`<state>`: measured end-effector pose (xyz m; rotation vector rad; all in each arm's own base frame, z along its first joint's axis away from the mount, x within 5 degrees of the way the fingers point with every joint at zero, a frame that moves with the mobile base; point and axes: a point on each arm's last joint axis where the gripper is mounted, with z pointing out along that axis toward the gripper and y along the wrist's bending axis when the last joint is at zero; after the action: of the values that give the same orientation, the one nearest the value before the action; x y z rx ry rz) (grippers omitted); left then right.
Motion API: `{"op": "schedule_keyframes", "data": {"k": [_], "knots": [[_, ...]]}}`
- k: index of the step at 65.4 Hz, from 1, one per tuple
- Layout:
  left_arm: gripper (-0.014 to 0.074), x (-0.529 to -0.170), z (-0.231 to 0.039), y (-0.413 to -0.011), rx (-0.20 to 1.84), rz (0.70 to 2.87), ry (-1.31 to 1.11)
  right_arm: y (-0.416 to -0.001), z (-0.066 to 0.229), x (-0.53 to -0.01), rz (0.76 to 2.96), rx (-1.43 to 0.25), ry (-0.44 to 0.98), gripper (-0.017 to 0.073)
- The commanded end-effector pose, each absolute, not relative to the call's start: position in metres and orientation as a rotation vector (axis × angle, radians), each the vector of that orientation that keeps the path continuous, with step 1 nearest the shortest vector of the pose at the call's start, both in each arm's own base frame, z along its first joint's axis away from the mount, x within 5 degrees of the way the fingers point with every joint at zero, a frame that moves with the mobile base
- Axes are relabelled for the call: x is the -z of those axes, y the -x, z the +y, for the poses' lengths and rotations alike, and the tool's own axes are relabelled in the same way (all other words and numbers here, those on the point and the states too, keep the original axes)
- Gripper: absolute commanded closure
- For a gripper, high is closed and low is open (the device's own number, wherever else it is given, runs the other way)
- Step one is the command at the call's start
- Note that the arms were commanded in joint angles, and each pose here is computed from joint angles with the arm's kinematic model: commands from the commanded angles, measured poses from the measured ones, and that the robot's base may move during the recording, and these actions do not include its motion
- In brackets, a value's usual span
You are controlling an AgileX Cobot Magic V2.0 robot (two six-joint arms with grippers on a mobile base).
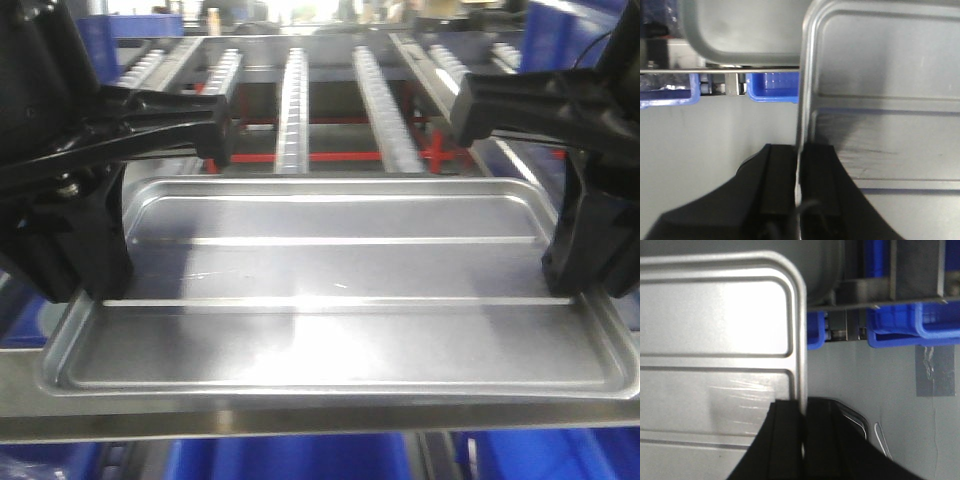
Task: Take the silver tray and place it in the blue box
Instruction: 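Hold the tray level in both grippers while the base drives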
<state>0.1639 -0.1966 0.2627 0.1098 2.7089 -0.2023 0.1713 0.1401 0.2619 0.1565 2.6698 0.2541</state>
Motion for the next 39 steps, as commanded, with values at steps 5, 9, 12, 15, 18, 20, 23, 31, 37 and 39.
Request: {"op": "schedule_keyframes", "data": {"k": [5,9,12,15,18,20,23,31,37,39], "knots": [[0.0599,-0.2784,-0.1941,-0.1639,0.228,2.652,-0.119,-0.1742,0.1381,-0.2737,2.607,-0.250,-0.122,0.0491],[0.0599,-0.2784,-0.1941,-0.1639,0.228,2.652,-0.119,-0.1742,0.1381,-0.2737,2.607,-0.250,-0.122,0.0491],[0.0599,-0.2784,-0.1941,-0.1639,0.228,2.652,-0.119,-0.1742,0.1381,-0.2737,2.607,-0.250,-0.122,0.0491],[0.0599,-0.2783,-0.1942,-0.1638,0.230,2.653,-0.119,-0.1742,0.1381,-0.2737,2.607,-0.250,-0.122,0.0491],[0.0599,-0.2783,-0.1942,-0.1638,0.230,2.653,-0.119,-0.1742,0.1381,-0.2737,2.607,-0.250,-0.122,0.0491],[0.0599,-0.2783,-0.1942,-0.1638,0.230,2.653,-0.119,-0.1742,0.1381,-0.2737,2.607,-0.250,-0.122,0.0491],[0.0599,-0.2783,-0.1942,-0.1638,0.230,2.653,-0.119,-0.1742,0.1380,-0.2737,2.606,-0.249,-0.121,0.0491],[0.0599,-0.2783,-0.1942,-0.1638,0.230,2.653,-0.119,-0.1742,0.1380,-0.2737,2.606,-0.249,-0.121,0.0491],[0.0599,-0.2783,-0.1942,-0.1638,0.230,2.653,-0.119,-0.1742,0.1380,-0.2737,2.606,-0.249,-0.121,0.0491],[0.0600,-0.2783,-0.1942,-0.1638,0.230,2.653,-0.119,-0.1742,0.1380,-0.2737,2.606,-0.249,-0.121,0.0491]]}}
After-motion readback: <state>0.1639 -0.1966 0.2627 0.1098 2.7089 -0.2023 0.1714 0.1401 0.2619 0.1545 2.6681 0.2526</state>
